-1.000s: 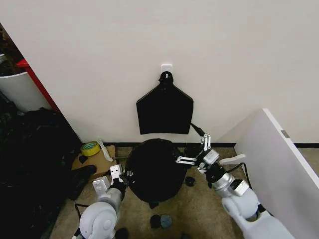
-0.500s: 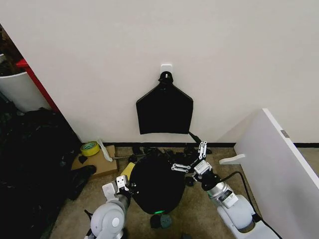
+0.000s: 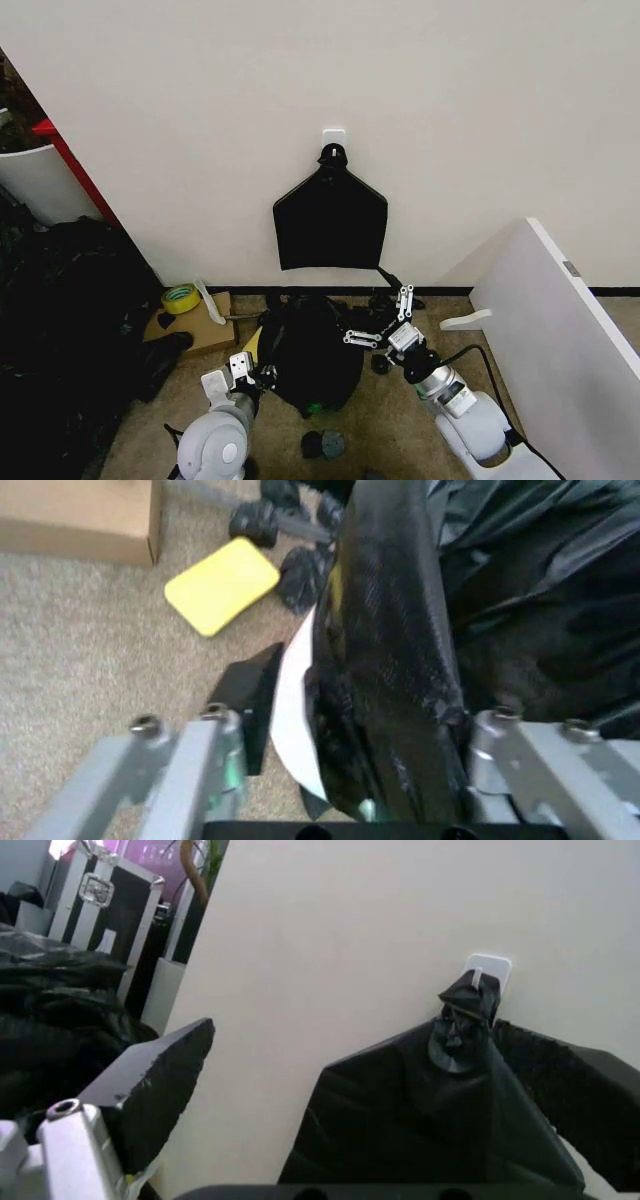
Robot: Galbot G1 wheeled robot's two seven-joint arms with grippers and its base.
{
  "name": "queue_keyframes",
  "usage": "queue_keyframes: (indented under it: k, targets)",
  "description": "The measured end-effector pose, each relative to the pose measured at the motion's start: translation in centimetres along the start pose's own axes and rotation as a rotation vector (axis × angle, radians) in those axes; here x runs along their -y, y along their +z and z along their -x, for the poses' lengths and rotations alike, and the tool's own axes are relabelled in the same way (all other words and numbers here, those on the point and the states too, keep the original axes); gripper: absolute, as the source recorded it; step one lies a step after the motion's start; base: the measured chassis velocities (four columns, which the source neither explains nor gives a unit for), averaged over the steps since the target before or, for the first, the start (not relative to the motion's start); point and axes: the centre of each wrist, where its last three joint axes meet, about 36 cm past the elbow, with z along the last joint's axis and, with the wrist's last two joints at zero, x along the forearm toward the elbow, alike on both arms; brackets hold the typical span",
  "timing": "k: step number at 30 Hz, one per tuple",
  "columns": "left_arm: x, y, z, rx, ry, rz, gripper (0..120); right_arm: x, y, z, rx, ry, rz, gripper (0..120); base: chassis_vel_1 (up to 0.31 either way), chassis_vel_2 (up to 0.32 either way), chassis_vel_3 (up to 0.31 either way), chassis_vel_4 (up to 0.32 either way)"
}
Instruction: Place the garbage bag over the trash bin.
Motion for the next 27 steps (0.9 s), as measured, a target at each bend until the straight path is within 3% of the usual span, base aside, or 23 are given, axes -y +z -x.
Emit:
queue_keyframes:
  k: [6, 8, 12, 15, 16, 21, 22, 23, 27]
  targets:
    - [0.5, -1.3, -2.1, 0.016, 0.002, 0.002, 79, 0.1, 0.0, -0.1, -0.002, 0.006, 0.008, 100, 0.000, 0.000, 0.000, 0.000]
    - [0.6, -1.4, -2.3, 0.017, 0.001, 0.001, 80, 0.1, 0.0, -0.1, -0.003, 0.007, 0.008, 100, 0.000, 0.000, 0.000, 0.000]
    - [1.0, -2.2, -3.6, 0.033, 0.004, -0.007, 97, 0.1, 0.0, -0.1, -0.005, 0.013, 0.016, 100, 0.000, 0.000, 0.000, 0.000]
    - [1.4, -2.9, -4.6, 0.089, 0.011, -0.006, 100, 0.1, 0.0, -0.1, -0.015, 0.036, 0.040, 100, 0.000, 0.000, 0.000, 0.000]
    - [1.6, -3.0, -4.8, 0.125, 0.011, -0.003, 100, 0.1, 0.0, -0.1, -0.024, 0.055, 0.053, 100, 0.000, 0.000, 0.000, 0.000]
    - [1.6, -3.2, -5.0, 0.497, -0.016, 0.116, 100, 0.4, -1.0, 0.3, -0.127, 0.221, 0.101, 100, 0.000, 0.000, 0.000, 0.000]
    - [1.5, -3.0, -4.8, 0.552, -0.021, 0.145, 100, 0.5, -1.2, 0.3, -0.144, 0.247, 0.111, 100, 0.000, 0.000, 0.000, 0.000]
    - [1.5, -3.0, -4.8, 0.552, -0.021, 0.145, 100, 0.5, -1.2, 0.3, -0.144, 0.247, 0.111, 100, 0.000, 0.000, 0.000, 0.000]
    - [0.7, -1.6, -3.6, 0.786, -0.035, 0.314, 100, 1.2, -2.4, 0.6, -0.225, 0.417, 0.181, 100, 0.000, 0.000, 0.000, 0.000]
